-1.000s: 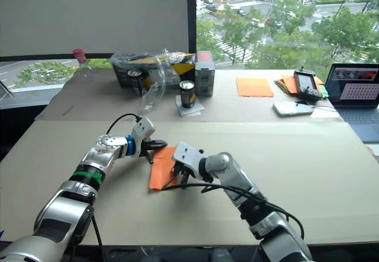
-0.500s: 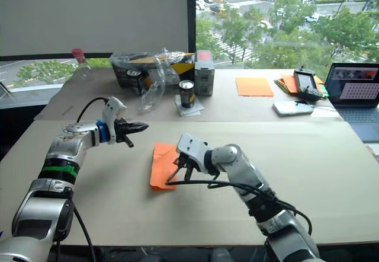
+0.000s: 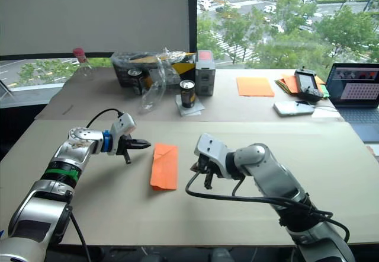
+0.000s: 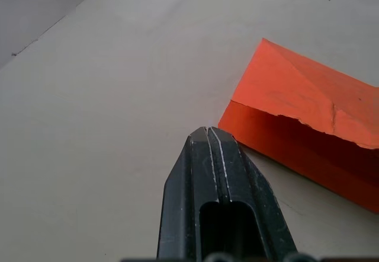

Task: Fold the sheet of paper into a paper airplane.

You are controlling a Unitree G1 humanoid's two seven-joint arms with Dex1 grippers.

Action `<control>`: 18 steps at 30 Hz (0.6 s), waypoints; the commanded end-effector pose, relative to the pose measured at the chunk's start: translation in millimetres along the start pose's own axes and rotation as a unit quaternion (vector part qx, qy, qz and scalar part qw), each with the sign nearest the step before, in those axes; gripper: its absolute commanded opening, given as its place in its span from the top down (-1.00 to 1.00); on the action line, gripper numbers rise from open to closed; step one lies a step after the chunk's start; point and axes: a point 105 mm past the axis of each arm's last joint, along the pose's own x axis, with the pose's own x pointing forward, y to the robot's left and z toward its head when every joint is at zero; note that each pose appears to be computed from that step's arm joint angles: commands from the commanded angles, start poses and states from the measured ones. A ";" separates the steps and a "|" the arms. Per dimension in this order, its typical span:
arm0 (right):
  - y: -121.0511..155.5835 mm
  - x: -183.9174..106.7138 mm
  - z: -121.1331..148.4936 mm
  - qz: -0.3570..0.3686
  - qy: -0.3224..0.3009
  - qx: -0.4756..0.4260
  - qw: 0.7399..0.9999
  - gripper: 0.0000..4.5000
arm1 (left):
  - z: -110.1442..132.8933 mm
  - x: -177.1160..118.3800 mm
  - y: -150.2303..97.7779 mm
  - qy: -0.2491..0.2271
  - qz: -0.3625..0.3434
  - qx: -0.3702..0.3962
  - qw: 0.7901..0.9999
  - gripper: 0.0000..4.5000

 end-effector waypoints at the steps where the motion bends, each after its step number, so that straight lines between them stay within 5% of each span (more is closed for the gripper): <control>1: -2.6 -16.2 5.5 -0.017 -0.008 -0.005 1.000 0.99 | 24.1 -13.5 -2.7 -0.022 -0.035 0.023 0.999 0.89; 14: -7.2 -27.5 2.5 -0.036 0.001 0.002 0.999 1.00 | 19.4 -6.0 -16.5 0.000 -0.067 0.071 0.995 -0.98; 18: -9.4 -31.8 0.1 -0.044 0.005 0.004 0.999 1.00 | 22.2 -11.6 -18.1 -0.012 -0.085 0.045 0.995 -0.69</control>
